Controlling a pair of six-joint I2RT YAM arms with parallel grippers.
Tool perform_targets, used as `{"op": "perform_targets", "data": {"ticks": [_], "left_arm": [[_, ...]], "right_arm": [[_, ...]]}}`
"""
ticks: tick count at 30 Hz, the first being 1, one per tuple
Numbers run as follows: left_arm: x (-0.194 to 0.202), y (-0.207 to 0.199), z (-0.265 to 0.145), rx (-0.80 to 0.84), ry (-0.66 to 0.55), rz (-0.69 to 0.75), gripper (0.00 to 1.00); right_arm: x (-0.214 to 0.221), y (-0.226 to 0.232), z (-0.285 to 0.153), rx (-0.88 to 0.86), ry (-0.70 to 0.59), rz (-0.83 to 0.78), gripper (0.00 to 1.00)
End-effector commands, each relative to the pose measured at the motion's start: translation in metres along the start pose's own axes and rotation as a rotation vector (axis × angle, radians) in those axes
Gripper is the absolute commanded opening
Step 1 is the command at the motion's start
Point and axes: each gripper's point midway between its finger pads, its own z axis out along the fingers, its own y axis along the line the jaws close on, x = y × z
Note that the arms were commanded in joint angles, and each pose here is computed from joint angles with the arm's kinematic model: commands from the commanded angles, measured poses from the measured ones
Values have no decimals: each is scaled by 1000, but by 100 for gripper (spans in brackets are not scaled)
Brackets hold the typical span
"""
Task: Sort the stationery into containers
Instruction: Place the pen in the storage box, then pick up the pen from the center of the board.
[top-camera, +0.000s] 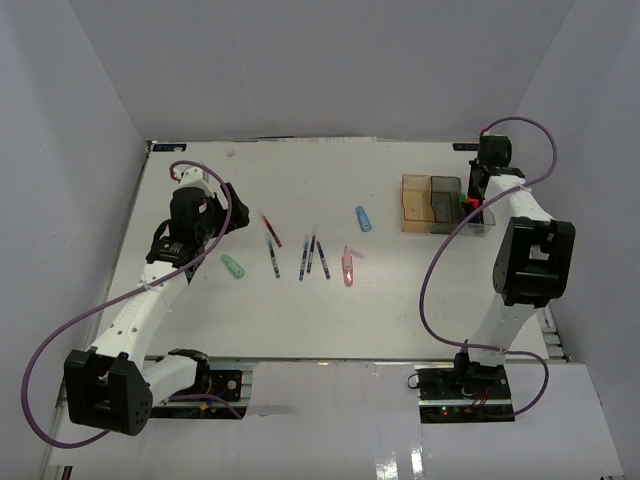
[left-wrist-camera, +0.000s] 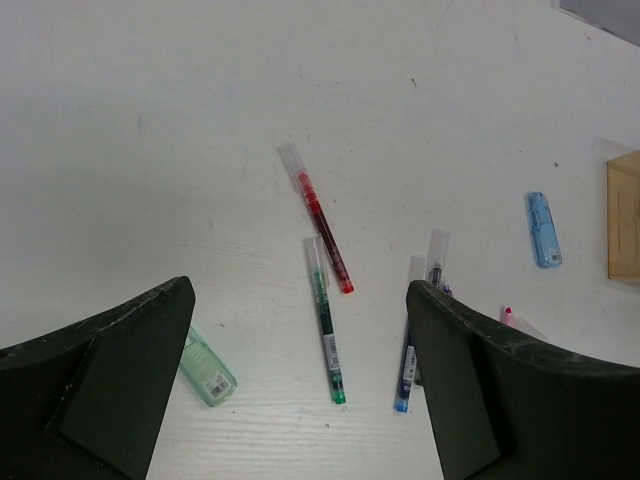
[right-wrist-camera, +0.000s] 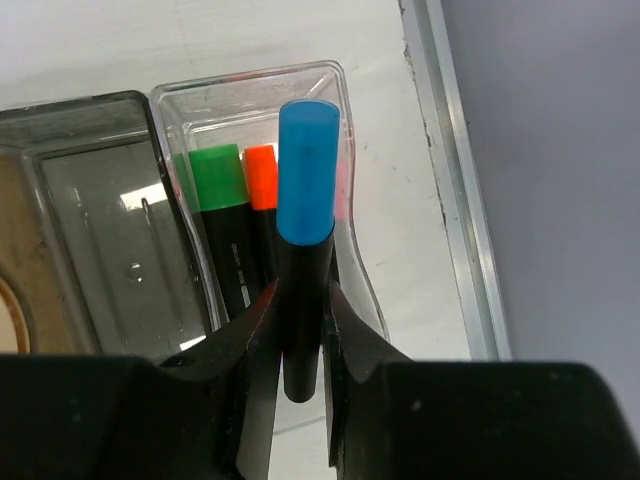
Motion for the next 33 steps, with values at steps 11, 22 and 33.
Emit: {"op": "perform_targets", "data": {"ticks": [11,22,33], "left_arm": [[-21,-5,-8,8,-43,15,98],[-20,-6,-8,25,-34,9,98],[-16,-3,-4,10,-17,6,98]], "right_arm": [[-20,5,9,-23,-12,-5,53],[-40,80,-80,-276,-159,5,74],[44,239,-185,-659,-184,-115,81]]}}
